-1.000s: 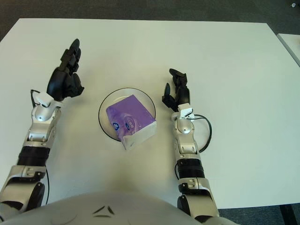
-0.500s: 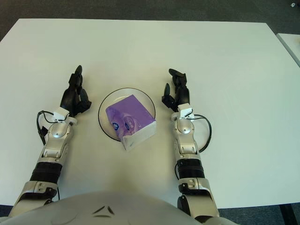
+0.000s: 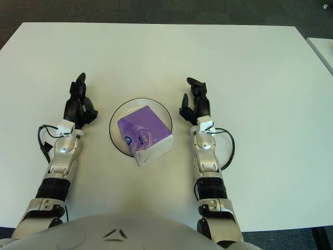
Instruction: Put the tissue paper into the plate.
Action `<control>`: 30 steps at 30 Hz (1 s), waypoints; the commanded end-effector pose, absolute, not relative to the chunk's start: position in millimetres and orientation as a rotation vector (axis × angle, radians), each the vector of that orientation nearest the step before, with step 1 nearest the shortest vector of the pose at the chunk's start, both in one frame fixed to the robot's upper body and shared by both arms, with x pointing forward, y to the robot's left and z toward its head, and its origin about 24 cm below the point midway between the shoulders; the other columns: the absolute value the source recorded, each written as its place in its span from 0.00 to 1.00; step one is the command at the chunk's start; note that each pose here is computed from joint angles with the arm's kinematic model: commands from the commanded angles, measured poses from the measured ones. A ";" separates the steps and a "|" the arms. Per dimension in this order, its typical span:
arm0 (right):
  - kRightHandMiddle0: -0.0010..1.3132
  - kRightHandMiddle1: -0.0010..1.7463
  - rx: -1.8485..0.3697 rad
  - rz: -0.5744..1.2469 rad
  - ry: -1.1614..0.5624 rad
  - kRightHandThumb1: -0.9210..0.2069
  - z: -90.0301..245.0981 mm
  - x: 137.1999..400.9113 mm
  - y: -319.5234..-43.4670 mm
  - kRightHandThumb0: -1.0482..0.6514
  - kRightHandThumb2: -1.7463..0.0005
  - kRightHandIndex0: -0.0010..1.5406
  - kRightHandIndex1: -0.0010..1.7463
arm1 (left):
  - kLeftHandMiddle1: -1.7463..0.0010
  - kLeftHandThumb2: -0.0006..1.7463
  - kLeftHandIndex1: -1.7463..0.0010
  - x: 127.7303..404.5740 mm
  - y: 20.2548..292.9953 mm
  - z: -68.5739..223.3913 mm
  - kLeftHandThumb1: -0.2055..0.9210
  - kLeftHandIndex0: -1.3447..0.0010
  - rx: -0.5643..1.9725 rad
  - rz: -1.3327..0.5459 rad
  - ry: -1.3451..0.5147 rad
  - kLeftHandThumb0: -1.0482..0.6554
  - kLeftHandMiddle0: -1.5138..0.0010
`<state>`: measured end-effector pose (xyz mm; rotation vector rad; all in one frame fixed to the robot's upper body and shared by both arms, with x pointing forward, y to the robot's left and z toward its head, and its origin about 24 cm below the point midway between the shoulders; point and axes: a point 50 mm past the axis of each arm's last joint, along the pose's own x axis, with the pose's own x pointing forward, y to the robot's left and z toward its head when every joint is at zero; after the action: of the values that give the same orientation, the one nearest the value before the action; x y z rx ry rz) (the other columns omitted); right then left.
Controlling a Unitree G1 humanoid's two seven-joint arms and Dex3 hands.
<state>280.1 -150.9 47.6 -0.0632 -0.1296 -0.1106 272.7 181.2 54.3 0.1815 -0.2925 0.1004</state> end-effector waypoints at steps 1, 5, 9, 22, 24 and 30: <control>0.00 0.46 -0.056 -0.115 0.270 0.00 -27.3 243.3 -154.1 0.25 0.48 0.15 0.20 | 0.97 0.56 0.71 259.9 185.5 25.8 1.00 1.00 0.185 0.122 -0.181 0.19 0.89; 0.00 0.46 -0.055 -0.116 0.271 0.00 -27.2 243.7 -154.4 0.25 0.48 0.15 0.20 | 0.97 0.56 0.71 259.2 185.4 24.4 1.00 1.00 0.185 0.124 -0.179 0.19 0.89; 0.00 0.46 -0.053 -0.116 0.271 0.00 -27.0 244.0 -154.3 0.25 0.49 0.15 0.20 | 0.97 0.55 0.71 257.8 185.6 22.5 1.00 1.00 0.185 0.128 -0.175 0.19 0.89; 0.00 0.47 -0.057 -0.110 0.274 0.00 -26.9 244.3 -154.0 0.25 0.49 0.15 0.20 | 0.98 0.53 0.73 255.3 186.8 18.9 1.00 1.00 0.188 0.137 -0.164 0.18 0.89; 0.00 0.47 -0.057 -0.110 0.274 0.00 -26.8 244.4 -153.9 0.25 0.49 0.15 0.20 | 0.98 0.53 0.73 255.3 186.8 18.9 1.00 1.00 0.189 0.138 -0.164 0.18 0.89; 0.00 0.47 -0.062 -0.112 0.271 0.00 -26.3 244.0 -152.6 0.25 0.49 0.15 0.20 | 0.98 0.53 0.73 255.0 187.8 18.3 1.00 1.00 0.201 0.139 -0.156 0.17 0.89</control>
<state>280.1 -150.6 47.5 -0.0640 -0.1294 -0.1096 273.4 183.6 51.8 0.1821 -0.2865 0.1165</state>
